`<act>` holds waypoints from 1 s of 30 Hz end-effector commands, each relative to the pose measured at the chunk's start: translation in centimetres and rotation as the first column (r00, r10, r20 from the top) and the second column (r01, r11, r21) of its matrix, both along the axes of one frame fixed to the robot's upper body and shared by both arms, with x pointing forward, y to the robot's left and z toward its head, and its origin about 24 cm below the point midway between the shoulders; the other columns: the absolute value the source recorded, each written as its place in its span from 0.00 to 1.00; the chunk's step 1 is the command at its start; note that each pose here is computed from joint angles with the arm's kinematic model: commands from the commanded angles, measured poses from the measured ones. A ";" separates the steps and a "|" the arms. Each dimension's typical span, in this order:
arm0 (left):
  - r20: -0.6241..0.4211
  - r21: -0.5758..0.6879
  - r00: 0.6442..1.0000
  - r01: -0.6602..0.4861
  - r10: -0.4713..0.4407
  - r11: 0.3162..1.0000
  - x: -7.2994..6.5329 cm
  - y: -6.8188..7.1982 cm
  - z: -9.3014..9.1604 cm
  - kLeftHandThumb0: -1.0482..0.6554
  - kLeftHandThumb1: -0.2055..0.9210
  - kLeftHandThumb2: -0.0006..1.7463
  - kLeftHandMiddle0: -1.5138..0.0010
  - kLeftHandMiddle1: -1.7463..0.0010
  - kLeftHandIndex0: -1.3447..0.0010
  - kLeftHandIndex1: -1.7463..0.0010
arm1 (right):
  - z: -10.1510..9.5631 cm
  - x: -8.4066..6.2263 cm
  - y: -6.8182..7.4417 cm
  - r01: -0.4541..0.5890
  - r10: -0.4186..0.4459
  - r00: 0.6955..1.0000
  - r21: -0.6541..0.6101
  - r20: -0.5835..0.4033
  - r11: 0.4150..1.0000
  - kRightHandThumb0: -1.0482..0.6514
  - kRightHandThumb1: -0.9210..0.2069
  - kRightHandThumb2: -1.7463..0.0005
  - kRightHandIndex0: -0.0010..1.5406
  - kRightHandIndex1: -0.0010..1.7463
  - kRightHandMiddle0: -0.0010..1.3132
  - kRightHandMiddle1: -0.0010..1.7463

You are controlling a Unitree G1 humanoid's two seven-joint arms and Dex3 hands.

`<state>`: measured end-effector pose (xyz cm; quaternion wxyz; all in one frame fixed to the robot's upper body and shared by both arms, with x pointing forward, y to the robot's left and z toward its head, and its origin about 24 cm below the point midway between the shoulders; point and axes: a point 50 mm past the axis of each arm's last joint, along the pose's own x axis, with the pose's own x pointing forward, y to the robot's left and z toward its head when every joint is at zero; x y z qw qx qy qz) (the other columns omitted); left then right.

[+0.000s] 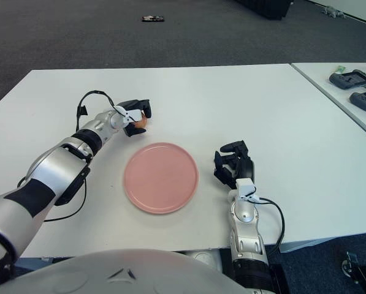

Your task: Put the apple into the plate.

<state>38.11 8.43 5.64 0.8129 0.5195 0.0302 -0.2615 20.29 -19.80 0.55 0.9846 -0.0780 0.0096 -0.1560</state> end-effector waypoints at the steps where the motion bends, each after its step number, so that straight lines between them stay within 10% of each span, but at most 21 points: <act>1: 0.064 -0.045 0.998 0.018 -0.015 0.999 0.8 -0.1 2.1 0.33 0.41 0.80 0.16 0.00 0.51 0.00 | -0.6 0.1 -0.3 0.010 -0.011 0.999 -0.009 -0.050 1.000 0.40 0.17 0.55 0.39 0.71 0.23 1.00; 18: 0.243 -0.155 0.961 0.174 -0.133 0.973 0.9 -0.2 5.3 0.33 0.40 0.80 0.15 0.00 0.51 0.00 | -0.4 0.6 0.1 -0.006 0.006 1.000 0.010 -0.031 1.000 0.40 0.17 0.55 0.38 0.72 0.23 1.00; 30: 0.413 -0.116 0.824 0.470 -0.388 0.875 -1.9 -2.3 6.5 0.33 0.41 0.80 0.17 0.00 0.51 0.00 | -0.4 0.9 0.3 -0.019 0.019 1.000 0.014 -0.021 1.000 0.40 0.17 0.55 0.38 0.72 0.23 1.00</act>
